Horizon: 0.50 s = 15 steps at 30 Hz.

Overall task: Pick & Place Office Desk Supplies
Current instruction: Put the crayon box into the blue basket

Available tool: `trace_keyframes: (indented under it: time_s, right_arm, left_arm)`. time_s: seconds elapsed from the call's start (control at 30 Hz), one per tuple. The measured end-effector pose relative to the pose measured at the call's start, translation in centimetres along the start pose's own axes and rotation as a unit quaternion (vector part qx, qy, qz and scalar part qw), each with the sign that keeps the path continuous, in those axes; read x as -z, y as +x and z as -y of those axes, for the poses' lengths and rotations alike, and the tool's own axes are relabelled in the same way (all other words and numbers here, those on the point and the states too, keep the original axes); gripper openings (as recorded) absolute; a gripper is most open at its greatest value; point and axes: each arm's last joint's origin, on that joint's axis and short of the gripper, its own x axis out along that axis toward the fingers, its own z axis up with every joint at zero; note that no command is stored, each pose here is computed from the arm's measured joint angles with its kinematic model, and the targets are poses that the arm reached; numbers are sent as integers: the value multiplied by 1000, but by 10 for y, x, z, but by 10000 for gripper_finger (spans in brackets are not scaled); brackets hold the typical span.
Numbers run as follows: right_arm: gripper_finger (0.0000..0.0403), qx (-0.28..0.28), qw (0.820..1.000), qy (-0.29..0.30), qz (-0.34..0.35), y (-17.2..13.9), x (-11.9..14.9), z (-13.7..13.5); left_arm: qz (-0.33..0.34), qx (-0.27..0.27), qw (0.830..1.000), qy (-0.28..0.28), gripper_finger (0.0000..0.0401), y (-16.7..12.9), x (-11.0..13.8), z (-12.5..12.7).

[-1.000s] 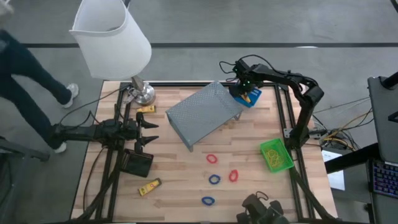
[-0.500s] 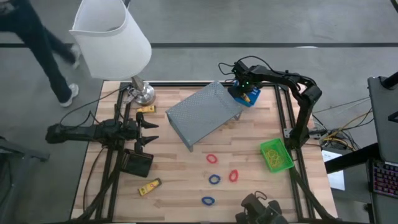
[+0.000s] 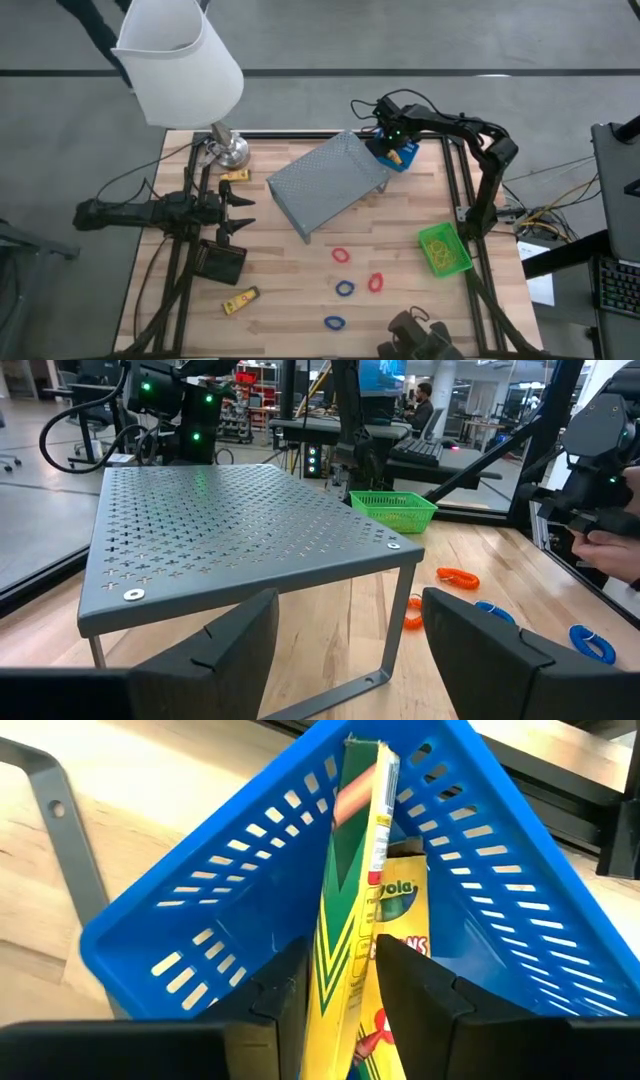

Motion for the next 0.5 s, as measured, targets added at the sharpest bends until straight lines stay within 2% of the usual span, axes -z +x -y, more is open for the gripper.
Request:
trace_keyframes:
  time_s: [0.5]
  right_arm:
    - [128,-20,999,-2,25,-35,4,0]
  left_arm:
    - [0,0,1000,0,253,0,0,0]
